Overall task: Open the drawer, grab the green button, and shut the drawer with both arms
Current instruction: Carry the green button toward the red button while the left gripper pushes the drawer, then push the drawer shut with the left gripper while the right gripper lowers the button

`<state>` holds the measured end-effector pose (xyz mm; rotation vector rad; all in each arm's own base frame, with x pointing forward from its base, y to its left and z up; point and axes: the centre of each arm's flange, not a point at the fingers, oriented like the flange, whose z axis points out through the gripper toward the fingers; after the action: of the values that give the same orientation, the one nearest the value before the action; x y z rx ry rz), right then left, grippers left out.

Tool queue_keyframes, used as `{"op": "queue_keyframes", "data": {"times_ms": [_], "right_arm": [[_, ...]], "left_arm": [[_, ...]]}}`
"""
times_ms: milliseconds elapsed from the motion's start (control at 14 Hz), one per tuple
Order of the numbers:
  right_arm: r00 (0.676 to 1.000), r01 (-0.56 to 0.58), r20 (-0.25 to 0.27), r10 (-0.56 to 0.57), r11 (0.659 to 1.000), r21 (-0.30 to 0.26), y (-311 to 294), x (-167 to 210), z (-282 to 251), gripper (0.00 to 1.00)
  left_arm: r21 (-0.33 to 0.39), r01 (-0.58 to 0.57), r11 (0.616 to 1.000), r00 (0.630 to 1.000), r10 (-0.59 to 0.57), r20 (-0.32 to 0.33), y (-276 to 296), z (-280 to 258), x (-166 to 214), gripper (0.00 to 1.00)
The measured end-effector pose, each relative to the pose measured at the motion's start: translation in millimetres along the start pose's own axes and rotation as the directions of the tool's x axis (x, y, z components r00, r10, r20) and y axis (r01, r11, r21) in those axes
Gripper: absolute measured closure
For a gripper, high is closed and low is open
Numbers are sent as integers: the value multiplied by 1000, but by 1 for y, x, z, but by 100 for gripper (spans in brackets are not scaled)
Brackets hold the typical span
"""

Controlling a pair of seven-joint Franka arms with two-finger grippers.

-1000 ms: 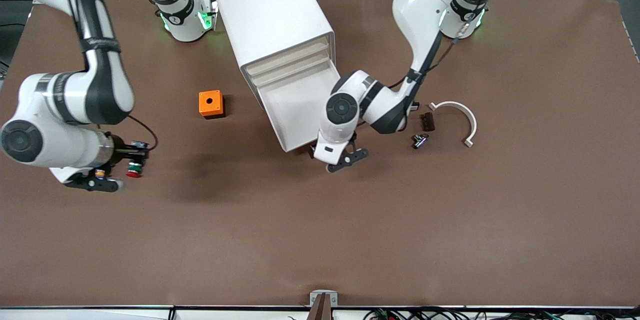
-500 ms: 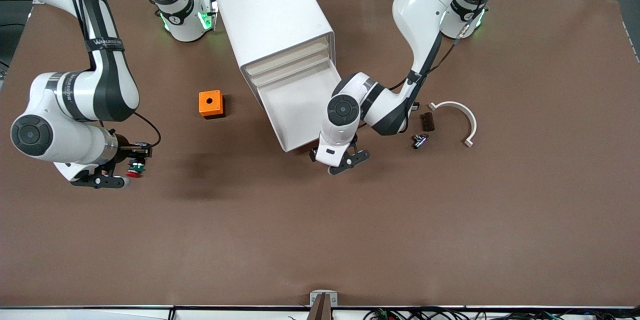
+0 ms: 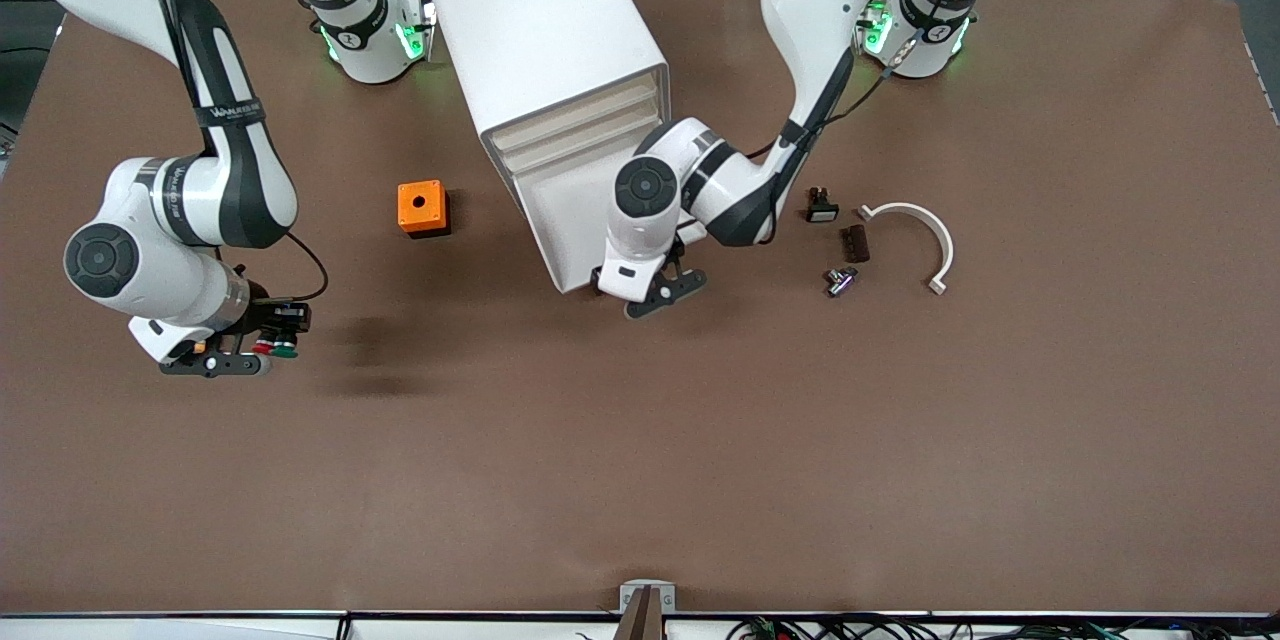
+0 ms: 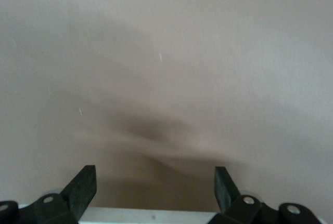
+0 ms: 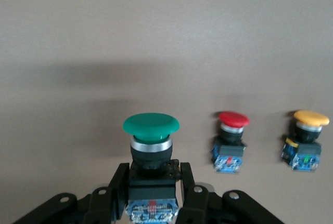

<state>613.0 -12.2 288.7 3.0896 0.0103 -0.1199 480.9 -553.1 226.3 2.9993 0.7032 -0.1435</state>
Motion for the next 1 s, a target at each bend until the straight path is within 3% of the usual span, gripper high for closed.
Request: {"op": "queue_keyframes", "data": {"times_ms": [429,1000], "right_arm": [[1000,12,-1,-12,1000,-13,14,2,64,56],[999,-43,28,44,999,-13,-19,-4,80,56]], "left_arm": [[12,-34,999,996,33,84,11,7,-61,0],[6,-53,999,984,51,168,18,8,-118,0]]}}
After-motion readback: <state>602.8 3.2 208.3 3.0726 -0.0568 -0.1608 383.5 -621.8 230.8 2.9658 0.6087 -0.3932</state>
